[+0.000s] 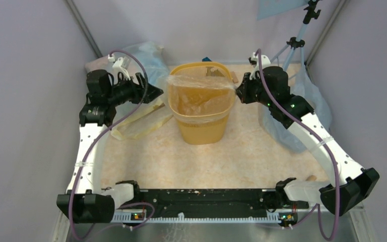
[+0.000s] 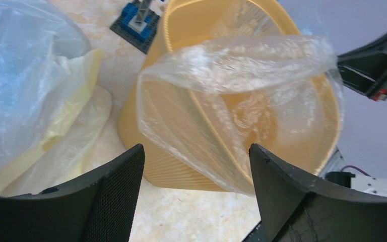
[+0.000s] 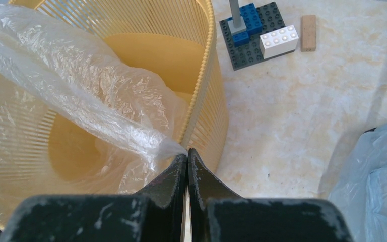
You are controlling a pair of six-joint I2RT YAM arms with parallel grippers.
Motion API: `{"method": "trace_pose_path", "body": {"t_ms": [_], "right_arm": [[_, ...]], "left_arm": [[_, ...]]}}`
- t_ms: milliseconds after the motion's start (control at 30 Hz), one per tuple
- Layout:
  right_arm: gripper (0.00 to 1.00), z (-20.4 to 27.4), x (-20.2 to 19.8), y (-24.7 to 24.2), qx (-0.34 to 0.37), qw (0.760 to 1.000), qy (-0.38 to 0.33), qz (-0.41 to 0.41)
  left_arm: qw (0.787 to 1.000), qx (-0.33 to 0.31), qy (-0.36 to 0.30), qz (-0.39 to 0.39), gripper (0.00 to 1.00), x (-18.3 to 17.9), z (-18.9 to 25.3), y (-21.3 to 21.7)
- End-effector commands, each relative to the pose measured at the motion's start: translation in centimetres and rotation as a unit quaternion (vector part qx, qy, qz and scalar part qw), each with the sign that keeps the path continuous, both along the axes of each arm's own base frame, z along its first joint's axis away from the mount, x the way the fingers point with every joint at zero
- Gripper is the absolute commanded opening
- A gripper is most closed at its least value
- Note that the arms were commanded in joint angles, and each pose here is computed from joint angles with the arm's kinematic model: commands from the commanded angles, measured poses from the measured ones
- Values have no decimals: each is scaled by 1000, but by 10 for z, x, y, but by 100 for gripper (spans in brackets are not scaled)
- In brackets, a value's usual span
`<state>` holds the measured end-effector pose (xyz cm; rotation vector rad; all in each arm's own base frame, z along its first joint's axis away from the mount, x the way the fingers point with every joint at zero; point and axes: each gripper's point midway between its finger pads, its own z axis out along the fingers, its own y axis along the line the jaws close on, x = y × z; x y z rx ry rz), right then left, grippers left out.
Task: Put the trash bags into the trash bin
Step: Place the trash bag in the trash bin.
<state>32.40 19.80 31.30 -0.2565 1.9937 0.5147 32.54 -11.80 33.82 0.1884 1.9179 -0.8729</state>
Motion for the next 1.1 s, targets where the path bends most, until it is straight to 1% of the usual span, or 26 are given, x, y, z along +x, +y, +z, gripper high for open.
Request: {"method": "trace_pose_path", "body": {"t_ms": [0, 200, 300, 533, 600, 733, 767, 833, 867, 900, 1000, 1067], "right_arm": [[0, 13, 1, 8, 20, 1000, -20, 8], [0, 10, 0, 11, 26, 999, -18, 15], [0, 9, 0, 12, 27, 999, -18, 17], [0, 7, -4, 11, 23, 999, -15, 19], [0, 5, -5, 10, 22, 999, -14, 20], [0, 5, -9, 10, 24, 999, -12, 26], [0, 5, -10, 11, 25, 999, -12, 30], [0, 4, -14, 13, 26, 999, -9, 42], [0, 6, -17, 13, 25, 999, -8, 47], [1, 6, -19, 13, 19, 998, -5, 53], [22, 13, -23, 5, 1, 999, -8, 47], [29, 17, -26, -3, -9, 999, -17, 39]], "left_arm": [[997, -61, 10, -47, 80, -23, 15, -18], [997, -63, 43, -25, 74, -11, 4, -16], [996, -71, 49, -26, 68, -4, 1, -19], [995, -61, 62, -44, 64, 11, -8, -52], [995, -56, 67, -43, 60, 15, -11, -56], [996, -17, 82, -25, 47, 27, -24, -55], [996, -9, 82, -23, 39, 29, -24, -54], [997, 7, 75, -21, 29, 32, -21, -52], [997, 18, 66, -20, 25, 34, -14, -51], [997, 32, 68, -23, 22, 35, -17, -50], [995, 75, 55, -27, 17, 39, -3, -45], [993, 99, 54, -39, 14, 39, -1, -43]]}}
